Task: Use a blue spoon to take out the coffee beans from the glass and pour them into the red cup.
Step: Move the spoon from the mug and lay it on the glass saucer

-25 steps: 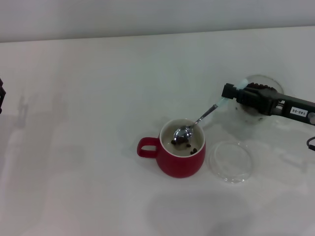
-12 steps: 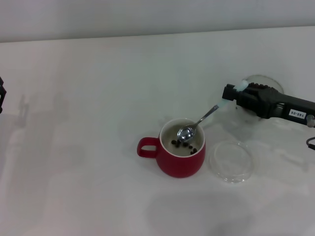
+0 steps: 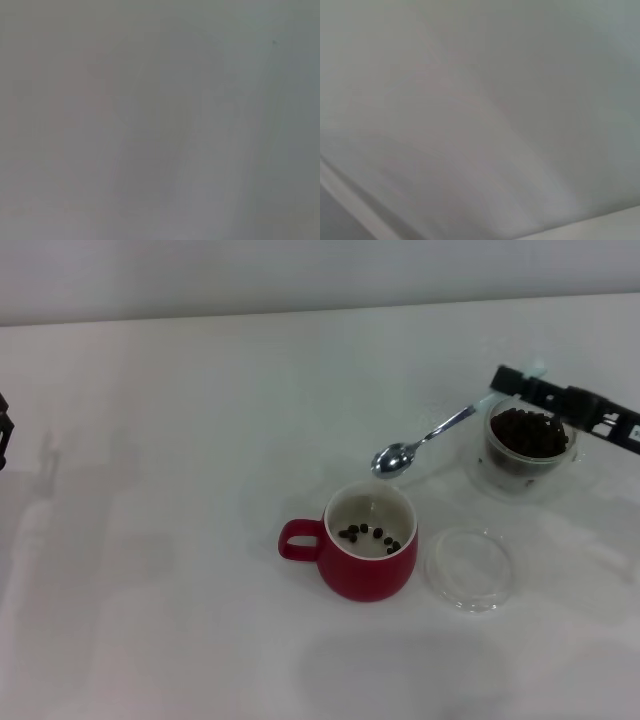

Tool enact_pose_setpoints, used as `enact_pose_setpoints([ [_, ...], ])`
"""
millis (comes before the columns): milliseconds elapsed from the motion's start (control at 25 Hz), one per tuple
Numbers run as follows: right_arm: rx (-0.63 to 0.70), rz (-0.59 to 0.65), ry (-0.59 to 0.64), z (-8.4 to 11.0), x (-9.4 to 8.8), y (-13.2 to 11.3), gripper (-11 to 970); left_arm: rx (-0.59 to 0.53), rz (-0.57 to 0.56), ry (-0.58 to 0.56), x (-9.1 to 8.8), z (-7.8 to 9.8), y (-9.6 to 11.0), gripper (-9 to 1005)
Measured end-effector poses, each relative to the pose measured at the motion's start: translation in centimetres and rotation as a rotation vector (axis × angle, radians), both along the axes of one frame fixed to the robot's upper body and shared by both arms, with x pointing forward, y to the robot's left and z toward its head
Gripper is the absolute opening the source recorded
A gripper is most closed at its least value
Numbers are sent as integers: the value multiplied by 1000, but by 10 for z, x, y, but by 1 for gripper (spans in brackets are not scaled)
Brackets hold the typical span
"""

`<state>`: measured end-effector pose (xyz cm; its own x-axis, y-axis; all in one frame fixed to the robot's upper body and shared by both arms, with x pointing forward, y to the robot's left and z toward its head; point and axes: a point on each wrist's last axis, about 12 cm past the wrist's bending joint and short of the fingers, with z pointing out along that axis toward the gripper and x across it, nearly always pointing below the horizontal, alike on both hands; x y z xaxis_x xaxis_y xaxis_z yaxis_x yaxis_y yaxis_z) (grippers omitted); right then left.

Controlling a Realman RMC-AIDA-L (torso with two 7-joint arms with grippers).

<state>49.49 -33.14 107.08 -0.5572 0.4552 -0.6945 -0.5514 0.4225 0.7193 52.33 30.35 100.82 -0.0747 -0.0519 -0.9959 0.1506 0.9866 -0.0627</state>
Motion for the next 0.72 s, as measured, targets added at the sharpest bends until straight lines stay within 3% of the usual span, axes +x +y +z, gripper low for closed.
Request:
enact_pose_setpoints([
  [440,25,-144,34,2,-29,-50,148,3,-3,-1,5,2,-1,560],
  [720,-4,-165,51,-7,-46,-56,148,-1,-28,-19,14,7,-9,561],
])
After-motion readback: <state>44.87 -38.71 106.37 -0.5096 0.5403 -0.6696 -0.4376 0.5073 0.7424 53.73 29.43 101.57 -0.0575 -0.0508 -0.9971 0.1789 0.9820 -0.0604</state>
